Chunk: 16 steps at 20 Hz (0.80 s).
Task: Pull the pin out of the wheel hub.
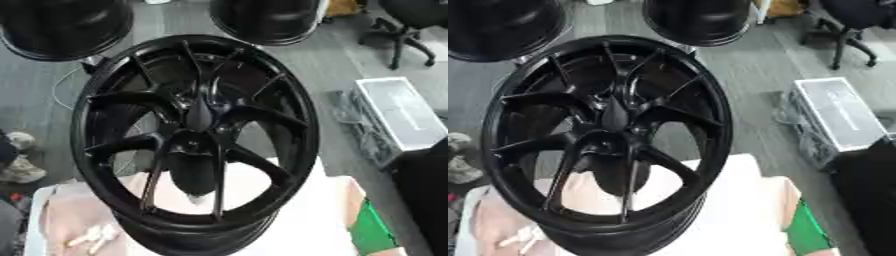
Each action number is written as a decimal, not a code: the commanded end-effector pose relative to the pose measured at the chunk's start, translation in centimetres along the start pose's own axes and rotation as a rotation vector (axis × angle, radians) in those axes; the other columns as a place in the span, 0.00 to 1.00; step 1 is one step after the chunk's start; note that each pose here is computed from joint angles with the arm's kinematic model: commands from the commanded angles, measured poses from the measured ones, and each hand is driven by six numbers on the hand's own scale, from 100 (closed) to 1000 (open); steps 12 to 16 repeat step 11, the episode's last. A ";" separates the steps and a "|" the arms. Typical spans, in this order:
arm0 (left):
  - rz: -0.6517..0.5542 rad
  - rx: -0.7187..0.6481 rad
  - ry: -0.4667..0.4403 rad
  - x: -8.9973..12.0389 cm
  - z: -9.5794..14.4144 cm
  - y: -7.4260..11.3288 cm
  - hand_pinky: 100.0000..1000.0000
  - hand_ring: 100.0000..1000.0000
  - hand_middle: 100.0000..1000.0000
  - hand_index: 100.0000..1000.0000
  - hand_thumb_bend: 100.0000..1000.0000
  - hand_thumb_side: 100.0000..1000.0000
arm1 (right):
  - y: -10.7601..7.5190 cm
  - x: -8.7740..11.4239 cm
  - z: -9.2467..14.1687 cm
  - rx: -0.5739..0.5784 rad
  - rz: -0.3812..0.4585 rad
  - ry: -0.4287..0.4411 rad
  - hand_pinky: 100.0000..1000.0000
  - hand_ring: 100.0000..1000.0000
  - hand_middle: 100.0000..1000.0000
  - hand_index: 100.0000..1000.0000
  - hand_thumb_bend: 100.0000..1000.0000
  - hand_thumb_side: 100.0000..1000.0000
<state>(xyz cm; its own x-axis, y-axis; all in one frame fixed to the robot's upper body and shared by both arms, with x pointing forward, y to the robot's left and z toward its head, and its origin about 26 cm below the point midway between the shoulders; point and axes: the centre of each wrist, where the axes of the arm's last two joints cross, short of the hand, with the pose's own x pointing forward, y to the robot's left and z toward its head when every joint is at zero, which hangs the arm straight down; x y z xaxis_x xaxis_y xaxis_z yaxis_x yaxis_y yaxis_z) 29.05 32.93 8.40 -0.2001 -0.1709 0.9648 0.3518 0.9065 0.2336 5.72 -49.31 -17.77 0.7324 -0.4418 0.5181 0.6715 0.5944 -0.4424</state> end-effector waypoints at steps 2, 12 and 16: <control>-0.017 -0.009 -0.024 0.8 -0.3 0.1 0.72 0.47 0.61 0.74 0.00 1.00 | 0.4 -0.7 0.1 0.046 0.043 -0.021 0.37 0.40 0.86 0.91 0.14 0.55; 0.006 -0.011 -0.025 0.5 -0.3 0.0 0.72 0.47 0.61 0.74 0.01 1.00 | 2.2 0.3 0.3 0.071 0.075 -0.091 0.41 0.44 0.82 0.90 0.06 0.53; 0.006 -0.011 -0.025 0.5 -0.3 0.0 0.72 0.47 0.61 0.74 0.01 1.00 | 2.2 0.3 0.3 0.071 0.075 -0.091 0.41 0.44 0.82 0.90 0.06 0.53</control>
